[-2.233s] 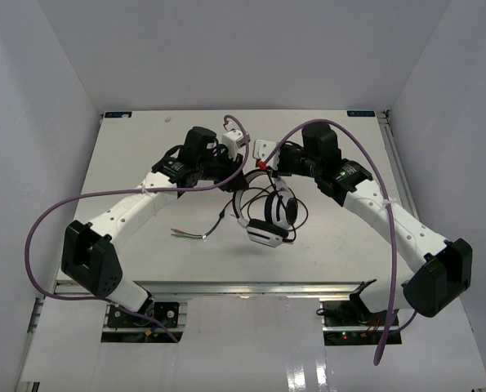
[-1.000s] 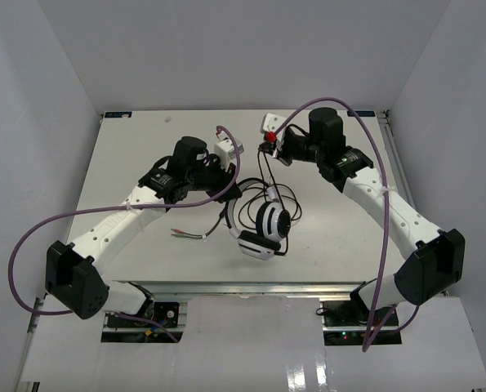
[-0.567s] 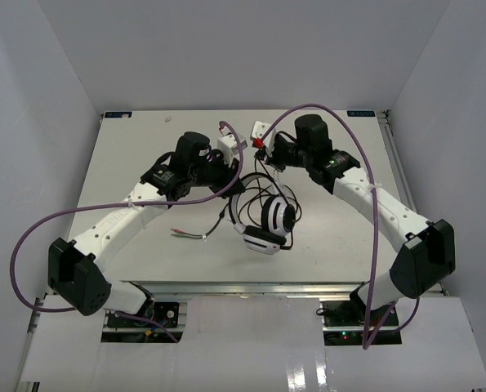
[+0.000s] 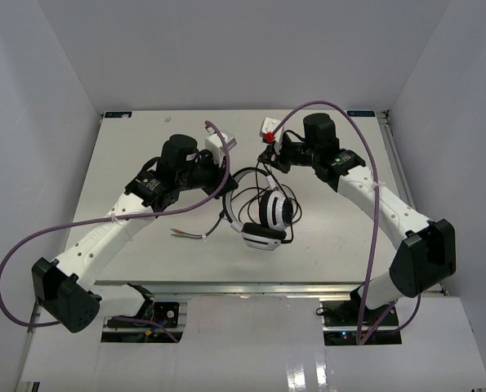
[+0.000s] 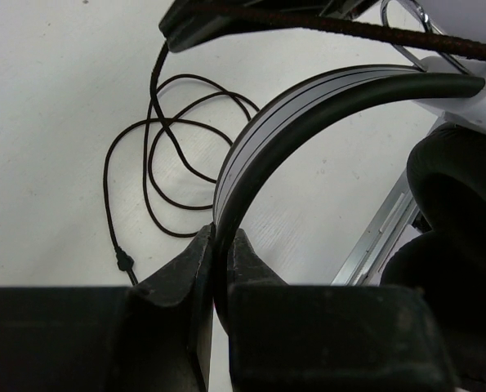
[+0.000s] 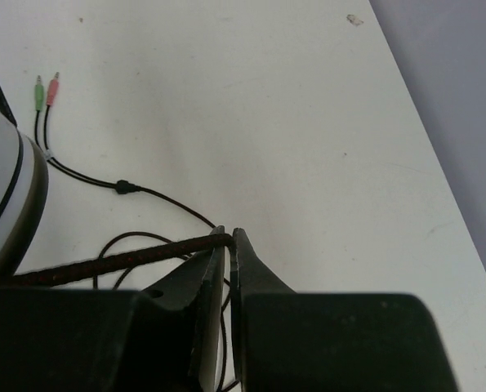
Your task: Wrap the headphones
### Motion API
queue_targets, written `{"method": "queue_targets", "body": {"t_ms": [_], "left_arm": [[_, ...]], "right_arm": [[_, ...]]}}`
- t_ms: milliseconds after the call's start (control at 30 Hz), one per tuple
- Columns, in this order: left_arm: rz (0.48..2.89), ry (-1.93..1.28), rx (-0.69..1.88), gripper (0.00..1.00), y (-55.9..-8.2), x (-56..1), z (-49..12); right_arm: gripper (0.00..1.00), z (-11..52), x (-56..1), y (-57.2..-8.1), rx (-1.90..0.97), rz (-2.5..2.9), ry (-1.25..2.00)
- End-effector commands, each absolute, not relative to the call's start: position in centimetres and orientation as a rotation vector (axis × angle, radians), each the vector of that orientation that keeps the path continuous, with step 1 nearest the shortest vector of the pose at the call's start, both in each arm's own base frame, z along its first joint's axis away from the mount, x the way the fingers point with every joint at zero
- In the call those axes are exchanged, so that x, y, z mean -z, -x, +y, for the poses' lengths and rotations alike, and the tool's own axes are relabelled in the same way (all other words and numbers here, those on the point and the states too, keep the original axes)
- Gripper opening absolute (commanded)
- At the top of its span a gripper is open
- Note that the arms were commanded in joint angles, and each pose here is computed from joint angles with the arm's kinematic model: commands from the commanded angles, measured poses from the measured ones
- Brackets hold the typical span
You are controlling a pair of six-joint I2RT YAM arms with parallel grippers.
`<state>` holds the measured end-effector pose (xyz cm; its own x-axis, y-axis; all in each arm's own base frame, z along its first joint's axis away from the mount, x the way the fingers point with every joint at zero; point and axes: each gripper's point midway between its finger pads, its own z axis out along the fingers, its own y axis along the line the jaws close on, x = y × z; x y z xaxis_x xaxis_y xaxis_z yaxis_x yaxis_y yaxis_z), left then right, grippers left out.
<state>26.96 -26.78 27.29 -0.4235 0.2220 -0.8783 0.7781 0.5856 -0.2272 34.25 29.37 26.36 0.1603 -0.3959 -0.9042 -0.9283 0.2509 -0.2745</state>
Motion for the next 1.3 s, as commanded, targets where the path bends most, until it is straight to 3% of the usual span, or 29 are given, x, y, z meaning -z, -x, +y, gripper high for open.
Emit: {"method": "queue_targets", "body": {"t_ms": [0, 233, 333, 567, 767, 1067, 1267], "left_arm": [[1.719, -0.807, 0.936, 0.00, -24.6, -34.4, -27.6], [1.626, -0.706, 0.919, 0.00, -24.8, -37.5, -26.8], [1.594, -0.663, 0.923, 0.00, -24.9, -38.9, -26.5], [1.555, -0.599, 0.998, 0.00, -24.9, -42.6, -27.1], [1.510, -0.500, 1.017, 0.00, -25.2, -46.2, -26.6], [1.453, 0.033, 0.844, 0.00, -30.0, -51.2, -20.9], [1.422, 0.393, 0.812, 0.00, -32.3, -50.8, -17.7]], "right_arm": [[0.12, 29.3, -27.8, -33.9, -0.687, 1.408, 1.286], [0.20, 30.0, -27.4, -31.4, -0.909, 1.393, 1.295], [0.28, 30.3, -27.7, -30.0, -1.021, 1.362, 1.305], [0.60, 31.2, -28.4, -26.4, -1.321, 1.226, 1.327], [0.73, 31.2, -27.7, -23.8, -1.479, 1.189, 1.311], [0.77, 30.4, -24.6, -20.9, -1.475, 1.119, 1.377], [0.76, 30.1, -24.1, -19.0, -1.494, 1.071, 1.415]]}}
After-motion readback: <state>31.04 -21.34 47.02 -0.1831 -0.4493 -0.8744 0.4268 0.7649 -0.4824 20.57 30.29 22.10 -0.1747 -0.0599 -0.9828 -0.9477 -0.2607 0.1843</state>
